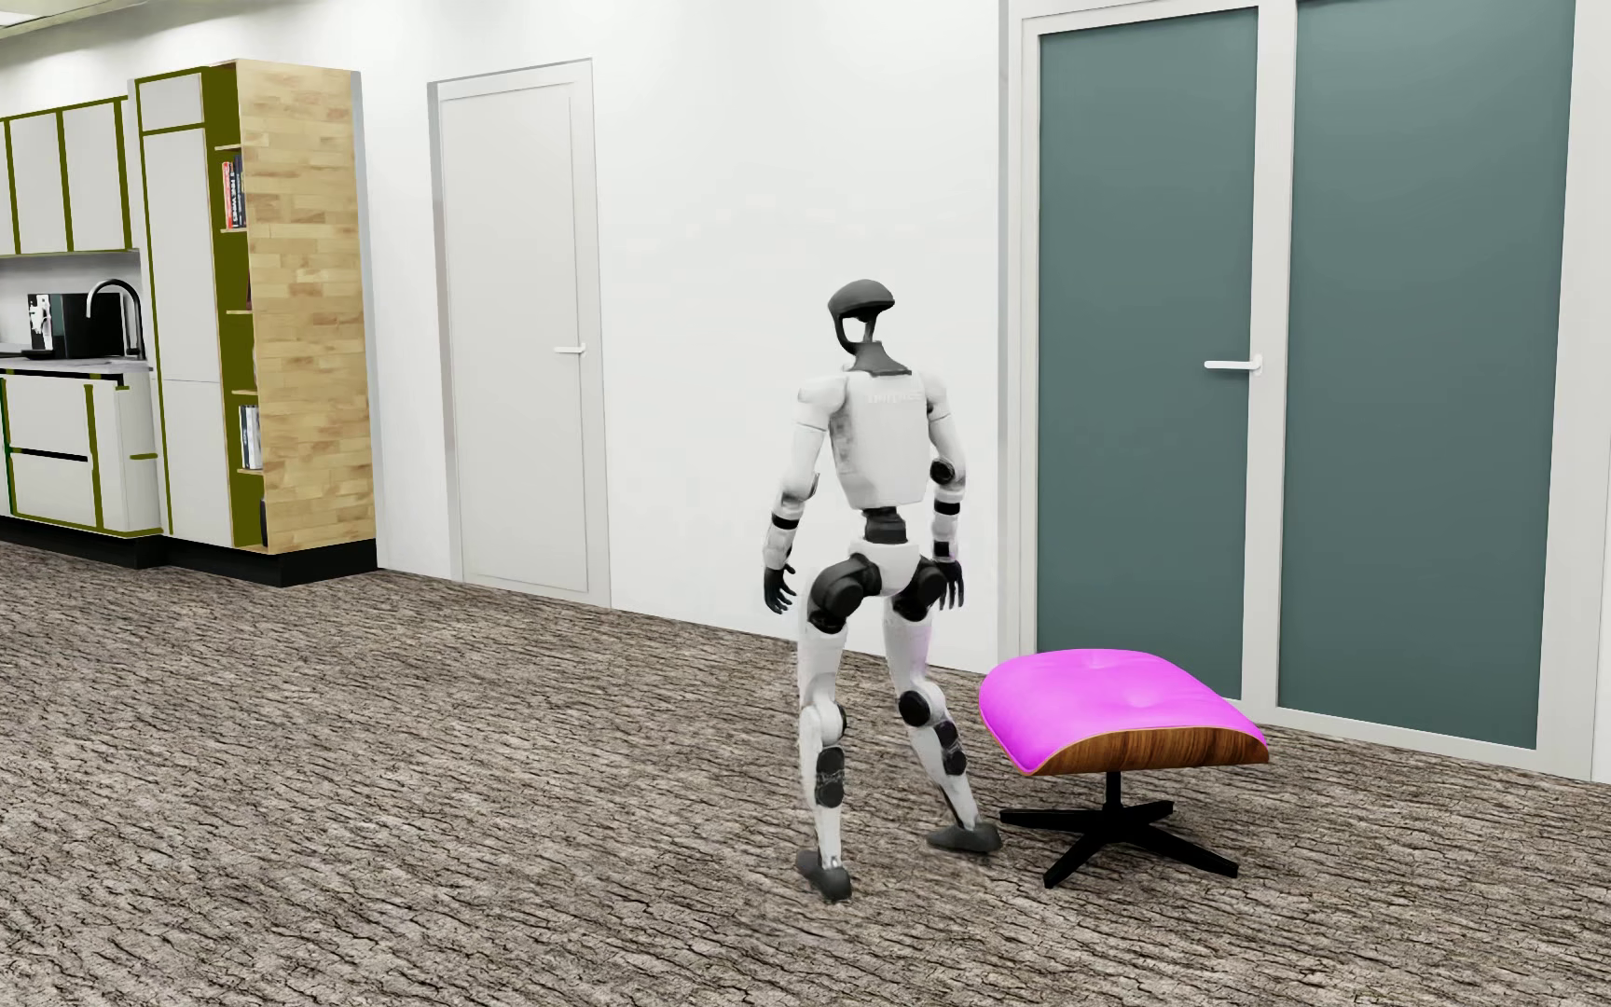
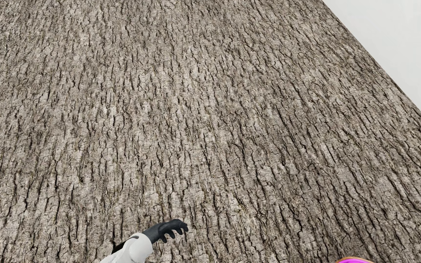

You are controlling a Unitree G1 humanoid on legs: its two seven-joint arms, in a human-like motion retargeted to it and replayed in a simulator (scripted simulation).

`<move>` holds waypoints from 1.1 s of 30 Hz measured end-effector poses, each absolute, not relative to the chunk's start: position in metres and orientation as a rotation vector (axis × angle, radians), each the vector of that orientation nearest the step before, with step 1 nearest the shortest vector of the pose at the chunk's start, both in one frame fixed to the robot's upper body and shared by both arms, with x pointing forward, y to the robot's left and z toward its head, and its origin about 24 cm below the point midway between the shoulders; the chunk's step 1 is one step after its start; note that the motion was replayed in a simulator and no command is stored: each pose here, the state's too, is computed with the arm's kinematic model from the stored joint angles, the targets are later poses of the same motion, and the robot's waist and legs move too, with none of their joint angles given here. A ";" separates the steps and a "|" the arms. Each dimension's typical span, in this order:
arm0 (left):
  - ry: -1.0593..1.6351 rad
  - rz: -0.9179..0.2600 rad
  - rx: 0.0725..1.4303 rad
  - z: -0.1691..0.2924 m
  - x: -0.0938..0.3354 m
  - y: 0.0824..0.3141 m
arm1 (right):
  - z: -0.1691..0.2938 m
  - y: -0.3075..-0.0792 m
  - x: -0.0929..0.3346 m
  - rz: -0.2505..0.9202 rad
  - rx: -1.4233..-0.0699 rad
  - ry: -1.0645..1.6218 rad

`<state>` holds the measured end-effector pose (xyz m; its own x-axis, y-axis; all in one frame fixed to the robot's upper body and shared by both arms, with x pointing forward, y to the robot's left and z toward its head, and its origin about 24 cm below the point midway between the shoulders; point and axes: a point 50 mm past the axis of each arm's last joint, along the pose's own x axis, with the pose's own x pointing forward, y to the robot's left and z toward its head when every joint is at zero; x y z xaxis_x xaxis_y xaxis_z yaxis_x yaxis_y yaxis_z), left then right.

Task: Sit on the purple chair

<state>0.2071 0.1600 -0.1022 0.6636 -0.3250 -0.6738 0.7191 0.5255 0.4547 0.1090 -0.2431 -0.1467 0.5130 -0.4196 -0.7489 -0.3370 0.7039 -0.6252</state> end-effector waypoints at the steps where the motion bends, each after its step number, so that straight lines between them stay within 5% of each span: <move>1: 0.457 -0.657 0.815 -0.090 0.225 0.143 | -0.140 -0.247 0.125 -0.072 -0.860 0.993; 3: 0.420 -0.637 0.810 -0.086 0.230 0.127 | -0.129 -0.257 0.139 -0.048 -0.906 0.882; 8: 0.548 -0.414 0.934 -0.099 0.219 0.176 | -0.121 -0.258 0.154 -0.216 -0.901 0.884; 16: 0.526 -0.070 0.926 -0.053 0.268 0.245 | -0.070 -0.281 0.217 -0.147 -0.996 0.626; 24: 0.511 -0.075 0.855 -0.056 0.267 0.232 | -0.038 -0.289 0.252 -0.316 -1.039 0.511; 29: 0.665 -0.145 0.829 -0.095 0.227 0.223 | -0.063 -0.281 0.236 -0.217 -1.081 0.623; 33: 0.773 -0.005 0.693 -0.114 0.208 0.216 | -0.084 -0.270 0.225 -0.177 -1.045 0.724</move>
<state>0.2078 0.2157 -0.1140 0.7272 0.2408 -0.6428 0.2487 0.7805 0.5736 0.2252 -0.2695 -0.0835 0.7587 -0.4610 -0.4604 -0.1968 0.5114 -0.8365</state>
